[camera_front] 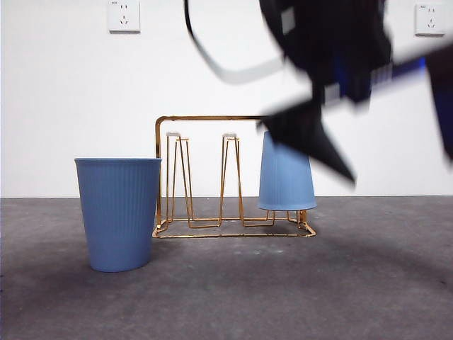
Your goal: Pick up cup 1,put cup 1 in the cup rack,pick up cup 2,put cup 2 in the cup rack
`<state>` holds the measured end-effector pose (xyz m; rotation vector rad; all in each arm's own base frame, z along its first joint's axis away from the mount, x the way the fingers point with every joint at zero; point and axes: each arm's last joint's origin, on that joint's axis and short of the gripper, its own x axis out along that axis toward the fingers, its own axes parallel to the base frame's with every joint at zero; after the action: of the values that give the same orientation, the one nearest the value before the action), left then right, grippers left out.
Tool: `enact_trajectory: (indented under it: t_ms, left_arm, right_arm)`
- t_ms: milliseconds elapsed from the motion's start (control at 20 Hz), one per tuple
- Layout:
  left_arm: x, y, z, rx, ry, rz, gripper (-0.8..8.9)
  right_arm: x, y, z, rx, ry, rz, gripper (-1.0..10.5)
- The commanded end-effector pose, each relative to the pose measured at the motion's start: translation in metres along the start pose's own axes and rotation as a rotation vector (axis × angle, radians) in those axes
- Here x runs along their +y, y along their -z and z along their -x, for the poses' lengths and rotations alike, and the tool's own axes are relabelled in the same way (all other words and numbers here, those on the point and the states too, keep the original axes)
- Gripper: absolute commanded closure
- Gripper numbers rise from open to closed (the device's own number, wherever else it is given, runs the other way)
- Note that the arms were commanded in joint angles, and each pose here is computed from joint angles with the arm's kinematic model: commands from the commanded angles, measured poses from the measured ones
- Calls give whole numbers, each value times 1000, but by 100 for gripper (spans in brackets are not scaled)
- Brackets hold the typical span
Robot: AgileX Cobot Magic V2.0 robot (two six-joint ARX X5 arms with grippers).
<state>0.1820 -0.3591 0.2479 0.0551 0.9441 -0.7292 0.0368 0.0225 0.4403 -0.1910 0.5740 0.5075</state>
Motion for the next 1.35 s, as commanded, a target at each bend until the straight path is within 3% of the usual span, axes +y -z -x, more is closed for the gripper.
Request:
enact_trajectory:
  t_ms: [50, 250, 350, 500, 600, 750, 1000, 1350]
  left_arm:
    - [-7, -6, 56, -96, -7, -88, 405]
    - [5, -4, 172, -285, -85, -123, 405]
    - [25, 8, 223, -348, -203, -105, 405]
    - [53, 34, 283, -412, -310, -76, 405]
    - [71, 53, 316, -460, -351, -37, 405]
    - [93, 80, 347, -493, -385, 31, 405]
    - [113, 106, 371, -509, -407, 81, 405]
    - [114, 107, 372, -511, -406, 77, 405]
  right_arm:
    - [2, -8, -14, 28, -16, 5, 788]
    - [7, -31, -46, 41, -134, 0, 780]
    - [12, -45, -71, 70, -225, -3, 759]
    - [20, -64, -120, 125, -395, -18, 514]
    - [25, -74, -160, 171, -445, -49, 505]
    - [34, -78, -225, 268, -449, -86, 505]
    - [68, -65, -320, 371, -457, -102, 505]
    - [94, -45, -372, 434, -428, -107, 507]
